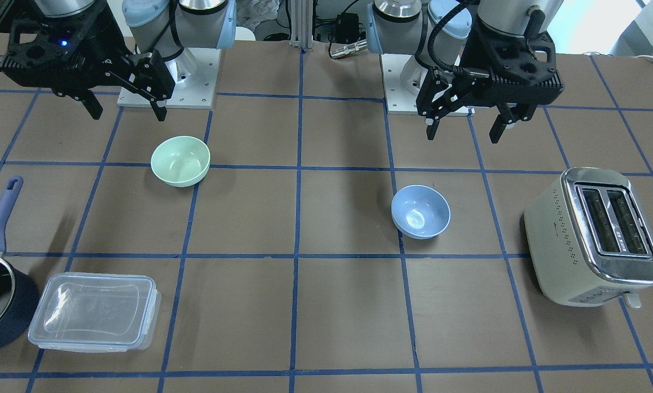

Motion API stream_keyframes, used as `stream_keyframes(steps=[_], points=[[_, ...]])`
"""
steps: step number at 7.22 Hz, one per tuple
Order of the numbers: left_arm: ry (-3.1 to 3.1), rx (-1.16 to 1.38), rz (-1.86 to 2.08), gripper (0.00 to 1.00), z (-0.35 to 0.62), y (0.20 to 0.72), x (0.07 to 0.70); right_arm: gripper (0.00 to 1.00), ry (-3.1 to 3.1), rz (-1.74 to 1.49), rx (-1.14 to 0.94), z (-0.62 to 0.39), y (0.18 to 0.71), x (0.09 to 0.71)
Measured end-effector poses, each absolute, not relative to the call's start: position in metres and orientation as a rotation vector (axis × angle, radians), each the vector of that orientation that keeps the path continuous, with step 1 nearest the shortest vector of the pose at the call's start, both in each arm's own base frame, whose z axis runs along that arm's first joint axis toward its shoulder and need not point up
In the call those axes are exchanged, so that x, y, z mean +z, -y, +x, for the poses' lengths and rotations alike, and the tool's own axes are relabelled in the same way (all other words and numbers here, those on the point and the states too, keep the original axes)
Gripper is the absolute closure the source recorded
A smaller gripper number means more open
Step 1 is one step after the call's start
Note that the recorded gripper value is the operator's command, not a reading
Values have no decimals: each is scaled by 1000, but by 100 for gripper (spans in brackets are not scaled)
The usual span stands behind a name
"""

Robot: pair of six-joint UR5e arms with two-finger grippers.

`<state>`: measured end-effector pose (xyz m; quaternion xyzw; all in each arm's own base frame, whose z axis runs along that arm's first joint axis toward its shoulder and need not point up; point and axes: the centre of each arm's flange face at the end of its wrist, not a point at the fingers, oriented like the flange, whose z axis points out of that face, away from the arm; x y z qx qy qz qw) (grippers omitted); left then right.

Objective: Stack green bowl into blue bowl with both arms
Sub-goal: 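Move the left gripper down toward the light blue bowl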

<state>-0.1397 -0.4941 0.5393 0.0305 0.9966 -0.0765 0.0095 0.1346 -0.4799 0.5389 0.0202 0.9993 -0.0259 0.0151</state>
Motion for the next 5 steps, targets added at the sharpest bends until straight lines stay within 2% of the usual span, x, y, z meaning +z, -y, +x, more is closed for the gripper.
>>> stream_keyframes(steps=[2, 5], points=[[-3114, -220, 86, 0, -139, 491, 530, 0, -3120, 61, -81, 133, 480, 539], [-3123, -116, 49, 0, -142, 483, 466, 0, -3127, 65, -82, 131, 480, 539]])
